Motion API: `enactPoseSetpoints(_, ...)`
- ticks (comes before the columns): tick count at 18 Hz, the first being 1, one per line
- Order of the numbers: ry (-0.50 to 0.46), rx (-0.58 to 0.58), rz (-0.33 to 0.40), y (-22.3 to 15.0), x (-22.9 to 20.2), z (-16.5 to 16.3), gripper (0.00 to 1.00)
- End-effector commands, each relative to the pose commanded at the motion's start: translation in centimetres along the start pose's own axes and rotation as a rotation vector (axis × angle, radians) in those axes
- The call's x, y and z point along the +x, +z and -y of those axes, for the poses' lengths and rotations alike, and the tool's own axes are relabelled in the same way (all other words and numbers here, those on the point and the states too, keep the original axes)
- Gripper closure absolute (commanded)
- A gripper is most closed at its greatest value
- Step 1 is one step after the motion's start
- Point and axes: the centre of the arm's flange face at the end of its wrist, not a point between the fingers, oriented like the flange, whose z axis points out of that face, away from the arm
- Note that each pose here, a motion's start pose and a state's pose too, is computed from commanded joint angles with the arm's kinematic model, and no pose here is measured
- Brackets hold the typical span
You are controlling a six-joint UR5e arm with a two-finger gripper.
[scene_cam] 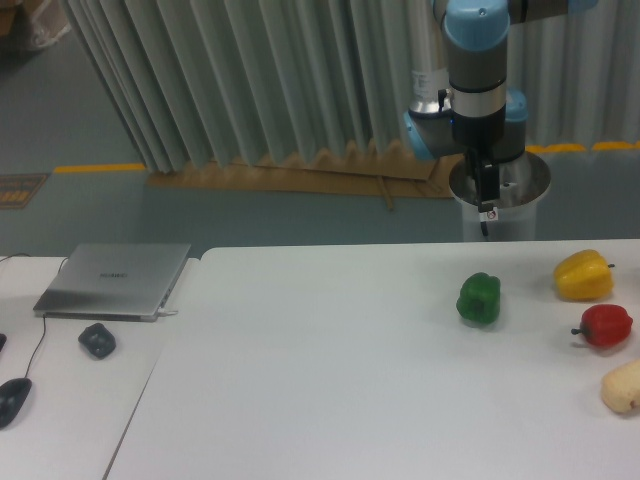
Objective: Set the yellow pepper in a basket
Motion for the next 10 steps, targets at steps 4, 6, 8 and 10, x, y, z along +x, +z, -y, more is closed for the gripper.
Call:
enactPoseSetpoints(4, 0.002, 0.000, -0.003, 0.14, -0.02, 0.07, 0.00)
enactPoseSetpoints(6, 0.000, 0.000, -0.003, 0.14, -0.04, 0.00, 0.00)
enactPoseSetpoints(8, 0.000, -0.002, -0.003, 0.14, -0.04, -0.02, 0.00)
enactPoseSetpoints(10, 0.000, -0.002, -0.002, 0.08, 0.01, -0.02, 0.00)
